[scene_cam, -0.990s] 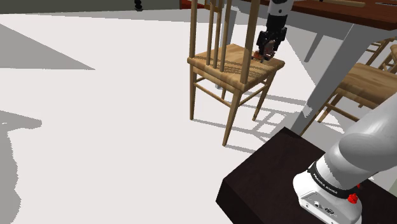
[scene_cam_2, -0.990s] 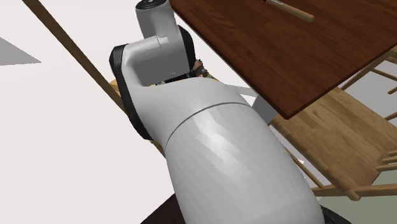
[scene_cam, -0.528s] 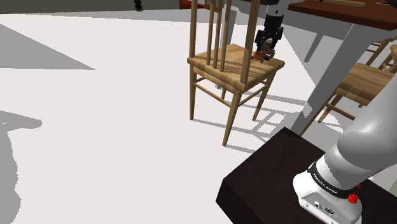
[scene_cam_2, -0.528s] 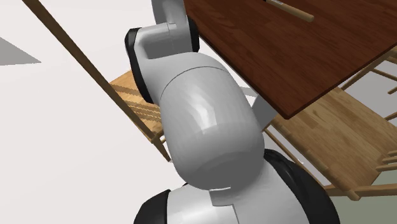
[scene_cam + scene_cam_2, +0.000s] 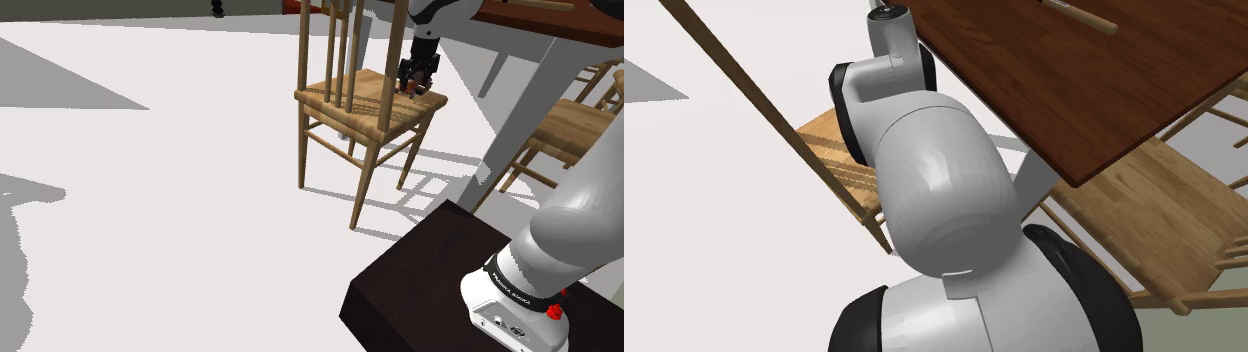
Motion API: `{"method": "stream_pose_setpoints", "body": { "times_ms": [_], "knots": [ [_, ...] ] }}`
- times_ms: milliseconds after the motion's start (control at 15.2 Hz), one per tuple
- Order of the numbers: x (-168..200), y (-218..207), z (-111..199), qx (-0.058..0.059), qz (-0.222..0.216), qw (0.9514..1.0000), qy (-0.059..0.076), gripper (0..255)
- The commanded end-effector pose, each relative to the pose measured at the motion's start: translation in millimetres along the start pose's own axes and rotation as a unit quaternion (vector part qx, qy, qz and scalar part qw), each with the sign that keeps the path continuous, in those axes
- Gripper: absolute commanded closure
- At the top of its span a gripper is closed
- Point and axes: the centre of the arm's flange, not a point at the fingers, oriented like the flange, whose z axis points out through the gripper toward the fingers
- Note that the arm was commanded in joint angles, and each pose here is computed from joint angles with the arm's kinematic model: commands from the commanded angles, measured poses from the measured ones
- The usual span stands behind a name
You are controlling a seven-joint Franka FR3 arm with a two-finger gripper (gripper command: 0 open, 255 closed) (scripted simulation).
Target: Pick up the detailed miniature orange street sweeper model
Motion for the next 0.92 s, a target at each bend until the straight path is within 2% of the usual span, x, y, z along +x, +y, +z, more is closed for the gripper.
{"method": "stream_pose_setpoints", "body": {
  "times_ms": [0, 594, 858],
  "knots": [
    [-0.6, 0.6, 3.1, 0.0, 0.0, 1.0, 0.0, 255],
    [-0.5, 0.4, 2.2, 0.0, 0.0, 1.0, 0.0, 255],
    [-0.5, 1.9, -18.9, 0.0, 0.0, 1.0, 0.0, 255]
  ]
}}
